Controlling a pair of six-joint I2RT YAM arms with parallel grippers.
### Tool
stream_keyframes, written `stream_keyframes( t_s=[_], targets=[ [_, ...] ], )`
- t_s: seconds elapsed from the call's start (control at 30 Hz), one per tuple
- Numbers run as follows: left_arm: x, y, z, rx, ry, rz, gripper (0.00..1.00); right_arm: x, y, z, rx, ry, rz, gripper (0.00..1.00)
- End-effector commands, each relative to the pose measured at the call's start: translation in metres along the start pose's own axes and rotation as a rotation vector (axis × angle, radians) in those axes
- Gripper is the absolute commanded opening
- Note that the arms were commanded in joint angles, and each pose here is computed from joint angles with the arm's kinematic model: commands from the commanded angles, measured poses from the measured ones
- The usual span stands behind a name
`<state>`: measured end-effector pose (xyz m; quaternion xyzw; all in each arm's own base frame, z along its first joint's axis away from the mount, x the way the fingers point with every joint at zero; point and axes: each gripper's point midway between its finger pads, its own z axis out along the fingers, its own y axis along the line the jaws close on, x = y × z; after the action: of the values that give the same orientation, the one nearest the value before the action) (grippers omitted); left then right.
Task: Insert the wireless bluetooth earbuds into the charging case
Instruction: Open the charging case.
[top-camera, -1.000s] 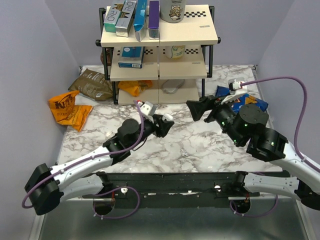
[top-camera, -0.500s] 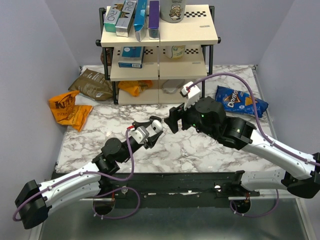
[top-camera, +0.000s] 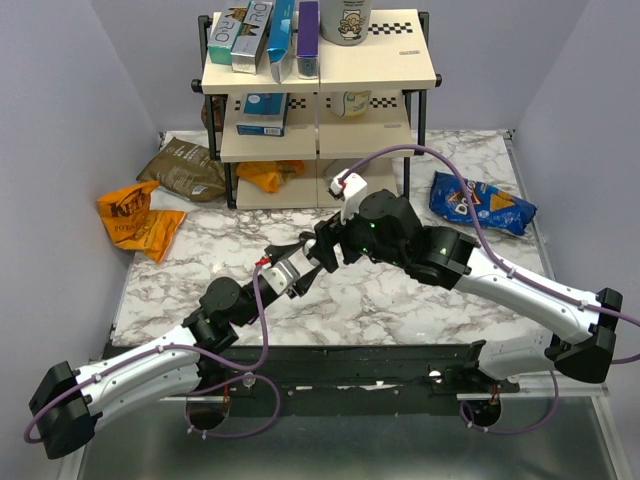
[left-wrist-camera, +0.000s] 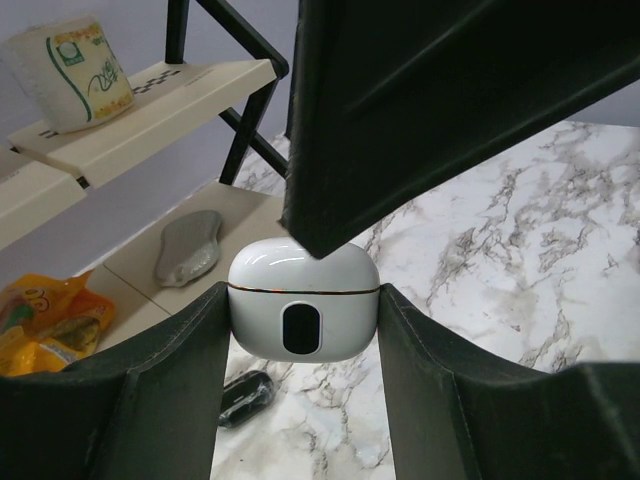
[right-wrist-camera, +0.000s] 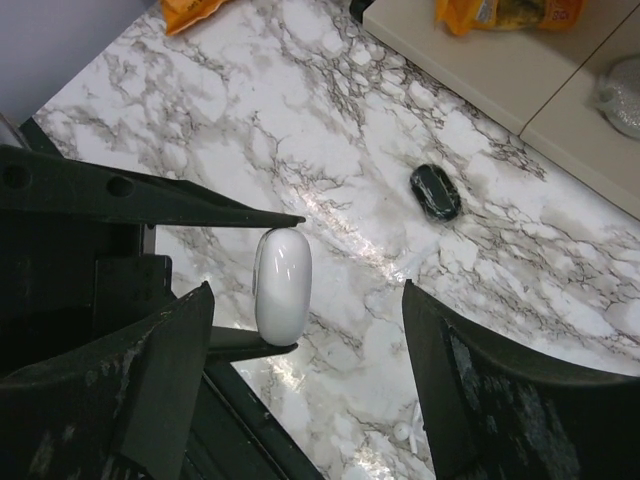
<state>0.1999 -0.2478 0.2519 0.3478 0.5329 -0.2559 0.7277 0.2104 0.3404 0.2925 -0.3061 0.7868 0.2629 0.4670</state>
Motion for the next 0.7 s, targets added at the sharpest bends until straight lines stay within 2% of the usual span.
stream_keyframes(
  t_s=[0.0,0.67],
  targets=[
    [-0.02,-0.005,0.001,0.037,-0.061,0.014,0.0,-0.008,0.003,0.004,-0.004,-0.006,0.017,0.83],
    [-0.026,-0.006,-0.005,0.034,-0.077,0.018,0.0,-0.005,-0.014,-0.001,0.065,-0.008,0.031,0.8]
  ],
)
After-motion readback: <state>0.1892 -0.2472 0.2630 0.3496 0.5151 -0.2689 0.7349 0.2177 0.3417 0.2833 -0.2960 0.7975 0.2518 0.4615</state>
